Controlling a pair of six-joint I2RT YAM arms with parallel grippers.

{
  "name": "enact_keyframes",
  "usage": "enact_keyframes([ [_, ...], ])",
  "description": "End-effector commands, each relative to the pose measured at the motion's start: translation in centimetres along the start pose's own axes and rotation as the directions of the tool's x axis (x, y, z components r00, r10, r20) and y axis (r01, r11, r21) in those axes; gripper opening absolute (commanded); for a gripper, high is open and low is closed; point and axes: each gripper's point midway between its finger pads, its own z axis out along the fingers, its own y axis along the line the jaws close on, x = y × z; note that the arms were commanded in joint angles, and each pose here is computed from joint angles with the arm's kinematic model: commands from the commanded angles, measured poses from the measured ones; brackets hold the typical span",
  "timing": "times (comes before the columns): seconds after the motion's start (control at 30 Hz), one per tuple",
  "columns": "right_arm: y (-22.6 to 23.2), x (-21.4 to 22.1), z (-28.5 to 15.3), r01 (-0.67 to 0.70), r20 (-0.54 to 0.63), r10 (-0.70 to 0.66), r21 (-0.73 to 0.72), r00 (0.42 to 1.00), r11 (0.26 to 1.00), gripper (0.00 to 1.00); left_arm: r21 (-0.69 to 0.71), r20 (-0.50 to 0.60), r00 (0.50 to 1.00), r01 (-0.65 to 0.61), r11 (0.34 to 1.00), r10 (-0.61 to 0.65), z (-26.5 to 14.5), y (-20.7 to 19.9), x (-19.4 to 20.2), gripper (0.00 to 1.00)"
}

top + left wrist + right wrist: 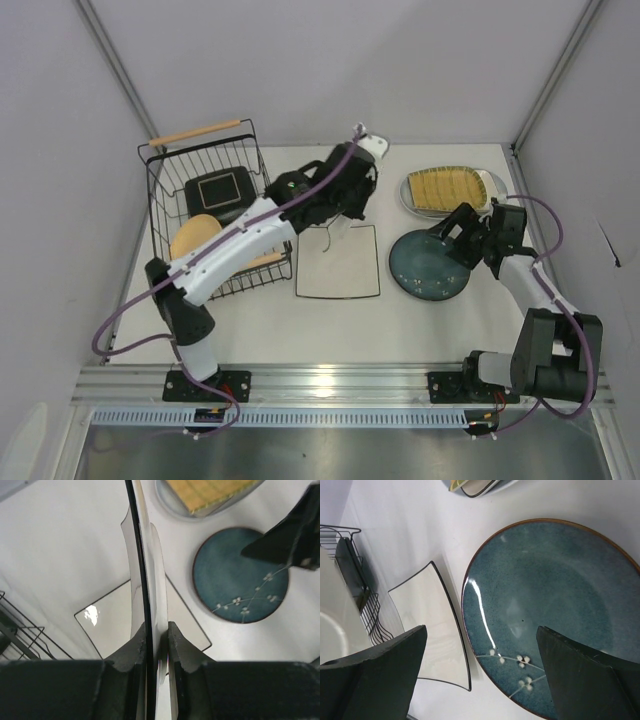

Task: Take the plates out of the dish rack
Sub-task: Place the plate on the table

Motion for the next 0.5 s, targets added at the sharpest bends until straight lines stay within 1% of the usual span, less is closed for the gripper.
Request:
enact_keyframes([
  [0.0, 0.2, -1.1, -1.1, 0.001, 0.039, -0.001, 0.009, 0.999, 1.0, 1.0, -0.19, 0.143, 0.989, -0.015, 0.982, 0.043, 0.3, 1.2, -2.9, 0.0],
  [0.17, -0.3, -1.4, -1.4, -0.003, 0.046, 0.002, 0.028, 0.999, 1.0, 1.0, -0.237, 0.071, 0.993, -0.073, 0.969, 0.092, 2.4, -1.4, 0.1, 0.0],
  [0.27, -0.3, -1.4, -1.6, -0.001, 0.051, -0.001, 0.035, 0.999, 0.999, 1.0, -0.307, 0.033, 0.995, -0.081, 0.948, 0.095, 3.5, -1.3, 1.7, 0.0],
  [0.3, -0.3, -1.4, -1.7, 0.001, 0.053, -0.003, 0.035, 0.999, 0.999, 1.0, -0.366, 0.033, 0.994, -0.084, 0.927, 0.104, 3.6, -0.6, 1.9, 0.0],
  [0.4, -0.5, -1.3, -1.8, 0.007, 0.05, -0.01, 0.047, 0.999, 0.999, 1.0, -0.472, -0.003, 0.989, -0.135, 0.871, 0.151, 4.4, -0.2, 3.5, 0.0],
  [0.47, -0.6, -1.2, -1.9, 0.008, 0.049, -0.011, 0.053, 0.999, 0.999, 1.0, -0.5, -0.037, 0.983, -0.173, 0.849, 0.178, 5.6, -0.7, 5.0, 0.0],
])
